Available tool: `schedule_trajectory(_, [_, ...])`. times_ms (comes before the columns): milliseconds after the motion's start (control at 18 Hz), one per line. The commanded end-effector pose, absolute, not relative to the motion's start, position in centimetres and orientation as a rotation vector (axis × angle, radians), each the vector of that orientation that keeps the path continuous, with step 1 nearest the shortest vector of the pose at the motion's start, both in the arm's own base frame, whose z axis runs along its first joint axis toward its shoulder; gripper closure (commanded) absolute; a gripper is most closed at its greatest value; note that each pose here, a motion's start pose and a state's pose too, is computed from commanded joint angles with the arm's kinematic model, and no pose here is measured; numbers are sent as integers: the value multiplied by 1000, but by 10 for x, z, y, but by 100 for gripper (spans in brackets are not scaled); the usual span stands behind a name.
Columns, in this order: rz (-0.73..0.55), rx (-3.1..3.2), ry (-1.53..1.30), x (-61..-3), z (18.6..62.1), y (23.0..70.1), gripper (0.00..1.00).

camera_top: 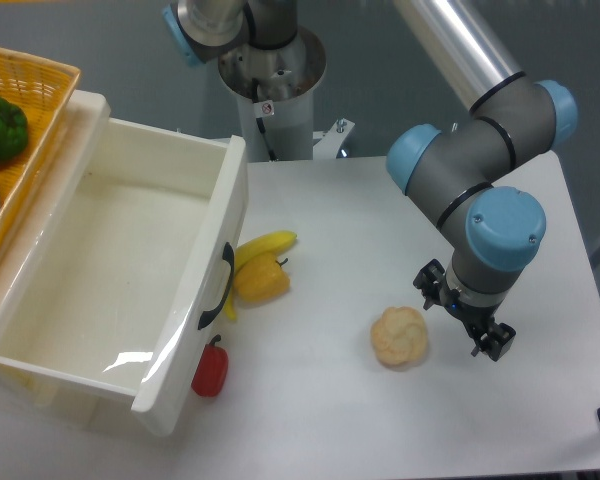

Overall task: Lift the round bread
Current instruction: 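Move the gripper over the round bread roll and lower onto it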

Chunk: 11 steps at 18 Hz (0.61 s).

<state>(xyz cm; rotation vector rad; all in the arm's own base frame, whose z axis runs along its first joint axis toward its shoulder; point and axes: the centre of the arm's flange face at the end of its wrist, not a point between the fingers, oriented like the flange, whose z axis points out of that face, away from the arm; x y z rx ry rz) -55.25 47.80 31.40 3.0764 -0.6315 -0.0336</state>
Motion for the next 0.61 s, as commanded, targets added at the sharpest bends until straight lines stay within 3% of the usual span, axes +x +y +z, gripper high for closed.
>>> schedule_trajectory(444, [20,3062,-634,-525,288,471,0])
schedule_trajectory(611, [35,3080,-516,-511,277,465,0])
